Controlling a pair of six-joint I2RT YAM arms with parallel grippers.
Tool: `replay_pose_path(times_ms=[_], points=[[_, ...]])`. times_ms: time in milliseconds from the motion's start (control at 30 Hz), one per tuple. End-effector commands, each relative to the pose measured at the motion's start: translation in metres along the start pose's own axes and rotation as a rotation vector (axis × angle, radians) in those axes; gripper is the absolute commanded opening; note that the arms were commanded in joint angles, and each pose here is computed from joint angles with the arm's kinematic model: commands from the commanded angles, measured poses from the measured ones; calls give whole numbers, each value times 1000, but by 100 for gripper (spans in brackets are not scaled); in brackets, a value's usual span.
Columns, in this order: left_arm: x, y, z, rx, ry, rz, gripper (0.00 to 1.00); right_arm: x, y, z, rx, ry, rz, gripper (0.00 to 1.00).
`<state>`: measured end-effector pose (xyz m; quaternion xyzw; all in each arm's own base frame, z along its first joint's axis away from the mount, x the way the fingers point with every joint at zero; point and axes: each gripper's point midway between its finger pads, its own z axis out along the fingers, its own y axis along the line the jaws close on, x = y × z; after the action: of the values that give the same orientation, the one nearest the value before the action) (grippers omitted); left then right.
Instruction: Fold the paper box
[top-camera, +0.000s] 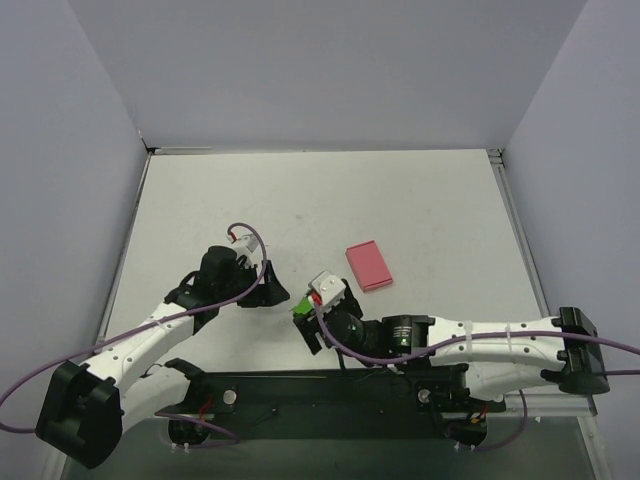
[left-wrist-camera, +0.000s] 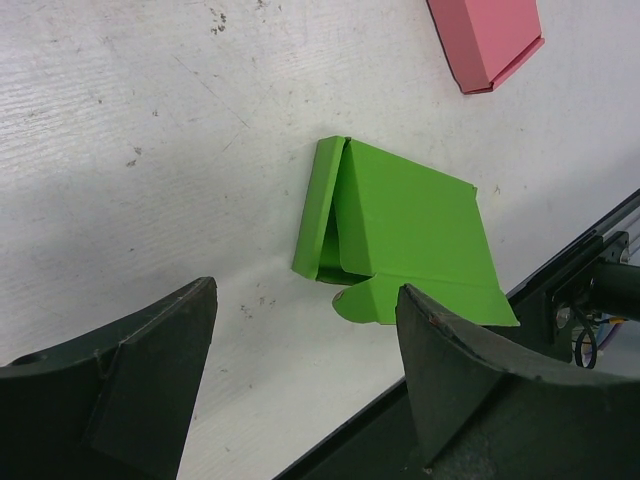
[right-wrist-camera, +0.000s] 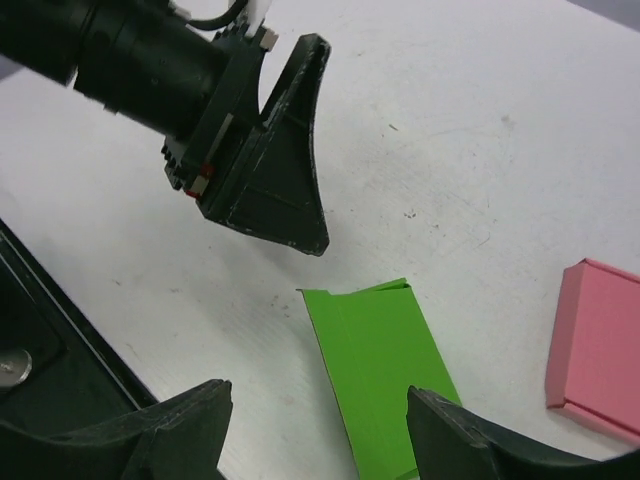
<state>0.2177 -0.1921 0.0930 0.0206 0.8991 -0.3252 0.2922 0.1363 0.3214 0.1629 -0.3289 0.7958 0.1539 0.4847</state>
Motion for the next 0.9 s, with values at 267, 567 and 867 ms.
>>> replay_pose_path(times_ms=[267,567,867], points=[[-12,-4,2,12,-34,36,82,47,-78,11,189,95,864,71],[-9,-4,4,15,-21,35,81,89,-63,36,102,138,1123,72],[-7,-4,6,15,-16,37,81,113,-67,49,148,130,1193,71]])
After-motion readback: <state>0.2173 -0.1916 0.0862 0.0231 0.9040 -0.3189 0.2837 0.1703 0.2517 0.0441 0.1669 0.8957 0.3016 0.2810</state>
